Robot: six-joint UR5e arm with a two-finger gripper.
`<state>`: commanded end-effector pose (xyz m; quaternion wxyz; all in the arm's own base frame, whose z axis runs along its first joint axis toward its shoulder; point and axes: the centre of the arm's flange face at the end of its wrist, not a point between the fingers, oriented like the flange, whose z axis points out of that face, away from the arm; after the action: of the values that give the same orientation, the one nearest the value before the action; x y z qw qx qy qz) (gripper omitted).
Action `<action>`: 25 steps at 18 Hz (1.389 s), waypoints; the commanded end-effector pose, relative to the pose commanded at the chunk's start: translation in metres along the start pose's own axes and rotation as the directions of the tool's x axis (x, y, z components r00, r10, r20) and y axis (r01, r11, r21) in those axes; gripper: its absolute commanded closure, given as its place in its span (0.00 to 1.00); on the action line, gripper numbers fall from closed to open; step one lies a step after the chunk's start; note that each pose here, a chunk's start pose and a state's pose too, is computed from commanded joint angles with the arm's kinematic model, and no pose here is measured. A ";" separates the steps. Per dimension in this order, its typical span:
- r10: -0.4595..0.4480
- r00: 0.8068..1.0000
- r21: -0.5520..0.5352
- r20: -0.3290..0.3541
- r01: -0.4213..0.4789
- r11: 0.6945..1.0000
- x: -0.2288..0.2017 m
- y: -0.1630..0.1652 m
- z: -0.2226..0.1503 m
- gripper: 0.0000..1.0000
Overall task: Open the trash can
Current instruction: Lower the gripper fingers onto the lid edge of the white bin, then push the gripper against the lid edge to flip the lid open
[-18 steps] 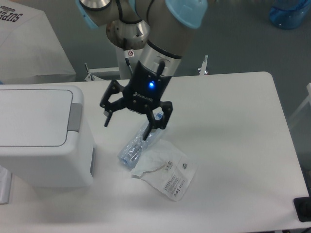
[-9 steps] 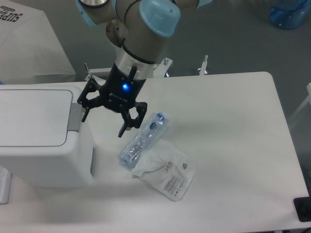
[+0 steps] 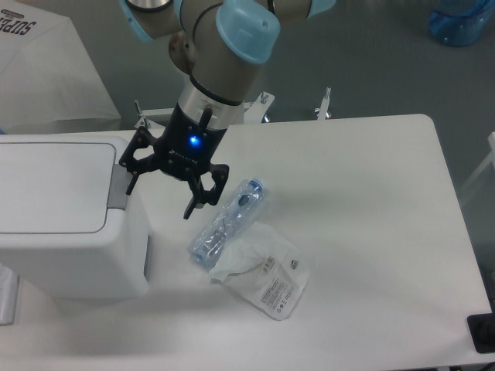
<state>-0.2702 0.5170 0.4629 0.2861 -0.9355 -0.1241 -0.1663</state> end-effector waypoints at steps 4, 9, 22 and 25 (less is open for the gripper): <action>0.003 1.000 -0.005 -0.005 -0.003 1.000 0.005 0.001 0.003 0.00; 0.009 1.000 -0.011 -0.014 -0.010 1.000 0.012 0.003 0.007 0.00; 0.007 1.000 -0.021 -0.015 -0.008 1.000 0.009 0.004 0.013 0.00; 0.009 1.000 -0.017 -0.014 -0.009 1.000 0.009 0.004 0.012 0.00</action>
<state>-0.2575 0.5222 0.4550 0.2795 -0.9373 -0.1166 -0.1726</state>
